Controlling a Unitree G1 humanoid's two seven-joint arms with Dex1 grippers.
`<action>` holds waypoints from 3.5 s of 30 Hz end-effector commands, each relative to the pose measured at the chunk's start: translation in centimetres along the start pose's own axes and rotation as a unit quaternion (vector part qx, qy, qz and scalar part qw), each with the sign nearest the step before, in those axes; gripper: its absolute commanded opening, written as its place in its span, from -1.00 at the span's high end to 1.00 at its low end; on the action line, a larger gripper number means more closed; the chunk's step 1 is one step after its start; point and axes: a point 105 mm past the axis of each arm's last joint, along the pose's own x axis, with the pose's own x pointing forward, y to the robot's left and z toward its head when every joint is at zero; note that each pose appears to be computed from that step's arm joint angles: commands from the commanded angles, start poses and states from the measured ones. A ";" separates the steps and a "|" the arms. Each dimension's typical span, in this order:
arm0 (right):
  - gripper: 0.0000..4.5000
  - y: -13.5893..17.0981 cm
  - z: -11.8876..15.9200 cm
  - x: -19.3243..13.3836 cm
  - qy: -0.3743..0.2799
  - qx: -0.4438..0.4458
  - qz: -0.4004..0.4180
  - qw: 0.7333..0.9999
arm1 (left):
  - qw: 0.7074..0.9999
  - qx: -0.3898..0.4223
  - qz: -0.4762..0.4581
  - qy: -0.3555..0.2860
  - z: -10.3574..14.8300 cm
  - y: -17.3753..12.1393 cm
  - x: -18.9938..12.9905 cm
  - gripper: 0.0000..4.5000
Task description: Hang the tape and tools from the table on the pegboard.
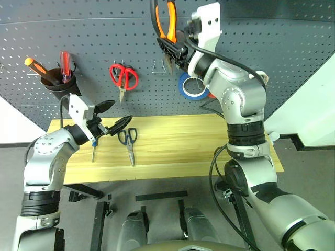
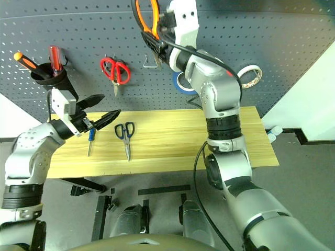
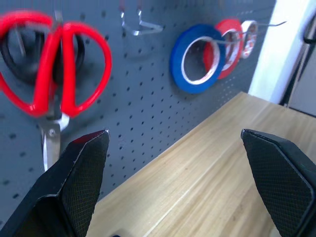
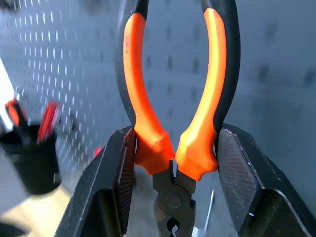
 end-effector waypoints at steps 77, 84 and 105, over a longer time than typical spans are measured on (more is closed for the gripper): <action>0.08 -6.4 -5.8 2.5 0.025 -0.080 -0.160 0.984 | 0.997 0.005 0.048 0.068 -1.6 -0.8 -1.9 -1.00; 0.08 -7.4 -7.1 1.7 0.049 -0.059 -0.178 0.981 | 0.997 0.007 0.049 0.066 -1.7 -0.6 -1.6 -1.00; -0.99 -7.6 1.7 0.4 -0.059 -0.065 -0.100 0.991 | 0.997 0.010 0.050 0.055 -2.1 -0.1 -0.7 -1.00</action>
